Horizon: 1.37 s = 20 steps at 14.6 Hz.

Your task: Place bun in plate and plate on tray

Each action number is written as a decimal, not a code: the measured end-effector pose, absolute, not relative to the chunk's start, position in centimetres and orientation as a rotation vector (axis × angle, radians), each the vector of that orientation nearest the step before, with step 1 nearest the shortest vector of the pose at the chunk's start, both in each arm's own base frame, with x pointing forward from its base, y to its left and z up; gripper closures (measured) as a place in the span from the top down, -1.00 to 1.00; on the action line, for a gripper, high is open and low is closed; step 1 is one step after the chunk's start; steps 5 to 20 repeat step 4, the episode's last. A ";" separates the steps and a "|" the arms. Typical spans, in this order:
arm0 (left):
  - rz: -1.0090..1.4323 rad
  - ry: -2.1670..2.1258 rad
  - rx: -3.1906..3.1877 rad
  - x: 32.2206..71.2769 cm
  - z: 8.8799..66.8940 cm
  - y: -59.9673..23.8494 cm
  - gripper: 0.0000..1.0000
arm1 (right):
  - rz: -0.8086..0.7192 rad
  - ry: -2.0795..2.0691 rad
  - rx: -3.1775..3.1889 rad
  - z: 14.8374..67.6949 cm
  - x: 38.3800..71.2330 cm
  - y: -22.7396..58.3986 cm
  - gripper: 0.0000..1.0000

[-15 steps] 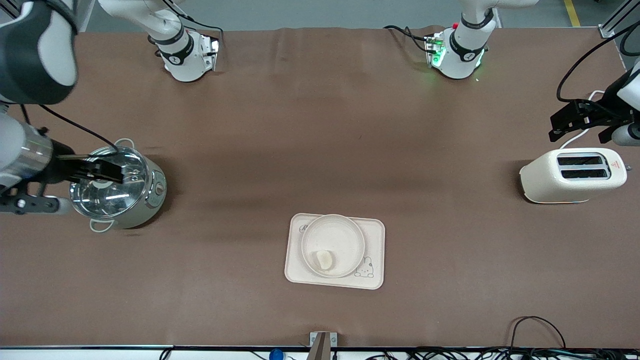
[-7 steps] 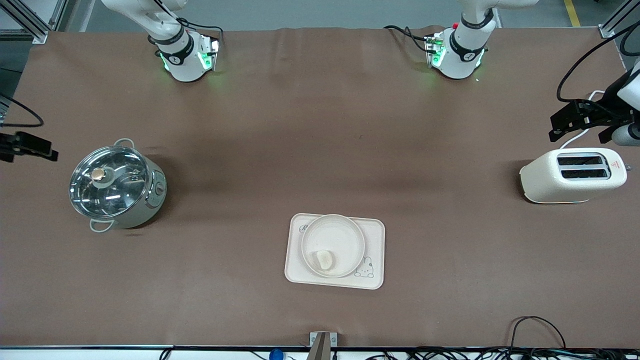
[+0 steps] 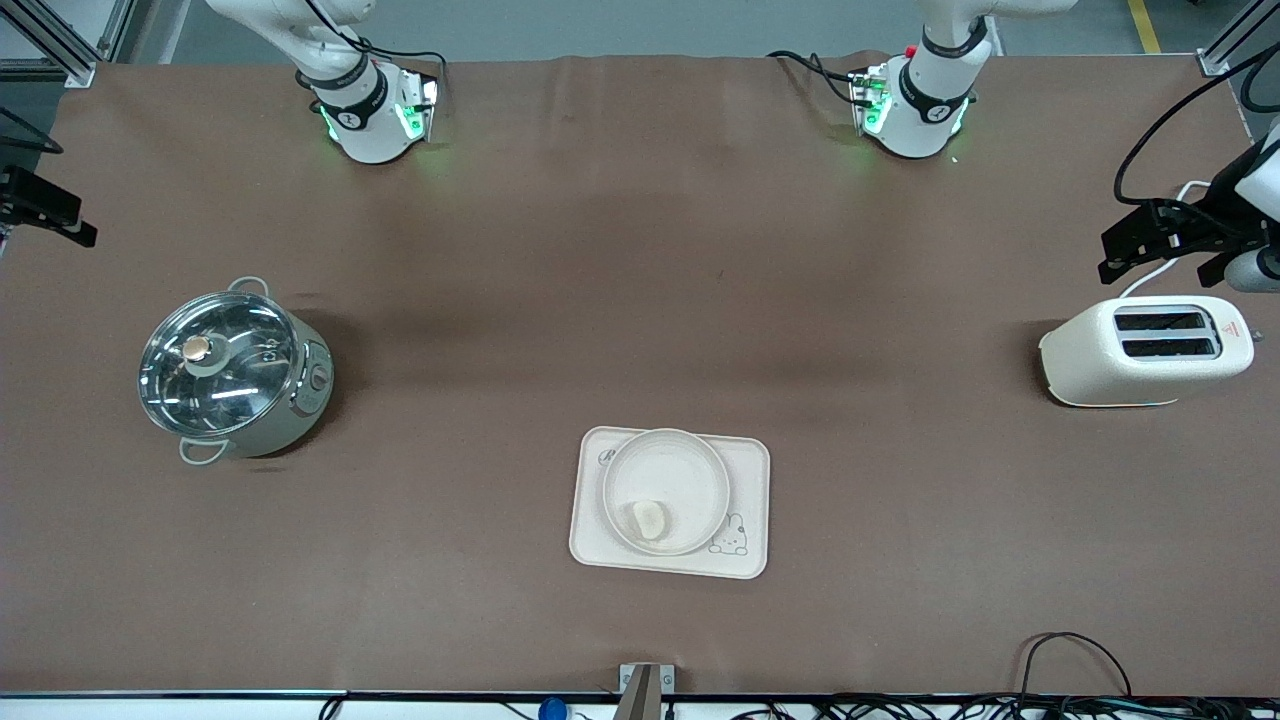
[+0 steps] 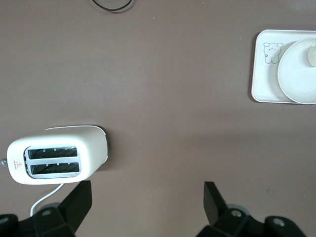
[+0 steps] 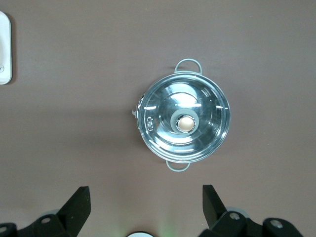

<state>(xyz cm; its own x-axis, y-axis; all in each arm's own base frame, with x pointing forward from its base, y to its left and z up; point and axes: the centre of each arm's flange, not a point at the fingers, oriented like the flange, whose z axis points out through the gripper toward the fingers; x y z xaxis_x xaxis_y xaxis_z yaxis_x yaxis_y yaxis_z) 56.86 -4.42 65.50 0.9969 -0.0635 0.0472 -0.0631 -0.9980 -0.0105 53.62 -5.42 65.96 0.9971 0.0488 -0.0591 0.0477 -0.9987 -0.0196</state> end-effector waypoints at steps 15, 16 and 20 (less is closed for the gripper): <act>-0.074 0.097 -3.130 56.9 65.5 -4.4 1.00 | 0.112 -0.109 -3.124 65.6 53.6 -4.2 1.00; -0.074 0.097 -3.130 56.9 65.5 -4.4 1.00 | 0.112 -0.109 -3.124 65.6 53.6 -4.2 1.00; -0.074 0.097 -3.130 56.9 65.5 -4.4 1.00 | 0.112 -0.109 -3.124 65.6 53.6 -4.2 1.00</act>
